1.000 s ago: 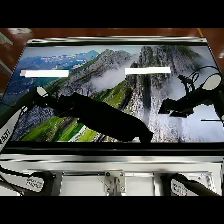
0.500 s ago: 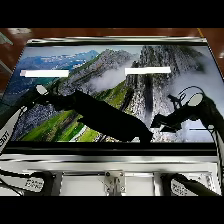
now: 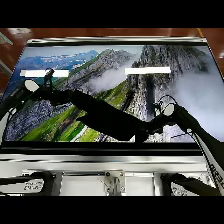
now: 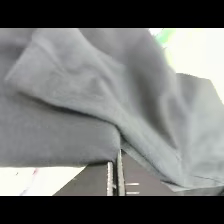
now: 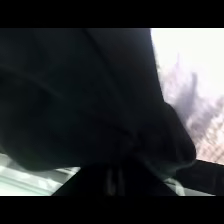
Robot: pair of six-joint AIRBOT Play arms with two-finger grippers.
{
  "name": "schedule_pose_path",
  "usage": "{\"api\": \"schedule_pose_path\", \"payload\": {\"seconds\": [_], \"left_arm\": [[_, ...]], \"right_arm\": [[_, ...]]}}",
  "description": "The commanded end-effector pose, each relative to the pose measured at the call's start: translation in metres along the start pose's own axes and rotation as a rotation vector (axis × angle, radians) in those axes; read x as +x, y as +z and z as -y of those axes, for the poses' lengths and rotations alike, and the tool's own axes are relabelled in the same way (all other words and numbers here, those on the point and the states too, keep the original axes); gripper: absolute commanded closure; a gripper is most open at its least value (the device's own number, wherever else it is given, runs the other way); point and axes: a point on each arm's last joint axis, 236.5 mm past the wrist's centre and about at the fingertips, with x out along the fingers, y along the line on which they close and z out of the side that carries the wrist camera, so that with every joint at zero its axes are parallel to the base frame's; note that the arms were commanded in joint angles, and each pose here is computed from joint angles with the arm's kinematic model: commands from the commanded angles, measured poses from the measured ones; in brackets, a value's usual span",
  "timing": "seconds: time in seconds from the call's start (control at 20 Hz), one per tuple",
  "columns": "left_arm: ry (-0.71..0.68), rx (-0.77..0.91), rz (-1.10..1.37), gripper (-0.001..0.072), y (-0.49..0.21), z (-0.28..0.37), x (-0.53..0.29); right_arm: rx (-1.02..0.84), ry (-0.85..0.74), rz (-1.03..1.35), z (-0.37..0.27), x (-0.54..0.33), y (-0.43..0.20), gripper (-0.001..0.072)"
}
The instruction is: Fold the shirts.
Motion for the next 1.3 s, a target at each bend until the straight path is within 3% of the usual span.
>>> {"api": "schedule_pose_path", "payload": {"seconds": [0.0, 0.15, 0.3, 0.5, 0.65, 0.75, 0.9, 1.25], "left_arm": [[-0.024, 0.07, 0.119, 0.0671, 0.028, 0.025, -0.043], [-0.072, 0.172, 0.34, 0.0671, 0.075, 0.075, -0.129], [-0.136, 0.302, 0.656, 0.0671, 0.11, 0.144, -0.265], [-0.217, 0.457, 1.041, 0.0671, 0.087, 0.22, -0.447], [-0.251, 0.506, 1.148, 0.0671, 0.043, 0.24, -0.508], [-0.238, 0.536, 1.069, 0.0671, 0.02, 0.239, -0.499], [-0.178, 0.57, 0.743, 0.0671, -0.019, 0.218, -0.434], [-0.103, 0.319, 0.133, 0.0671, -0.109, 0.122, -0.264]], "right_arm": [[-0.115, -0.038, 0.129, -0.012, -0.037, 0.026, 0.0638], [-0.415, -0.086, 0.448, -0.052, -0.147, 0.066, 0.0638], [-0.548, -0.155, 0.894, -0.098, -0.305, 0.078, 0.0638], [-0.597, -0.122, 1.312, -0.148, -0.469, 0.021, 0.0638], [-0.613, -0.079, 1.478, -0.167, -0.532, -0.025, 0.0638], [-0.609, -0.05, 1.542, -0.173, -0.557, -0.046, 0.0638], [-0.604, -0.078, 1.543, -0.169, -0.566, -0.059, 0.0638], [-0.474, -0.352, 1.049, -0.085, -0.469, -0.047, 0.0638]]}}
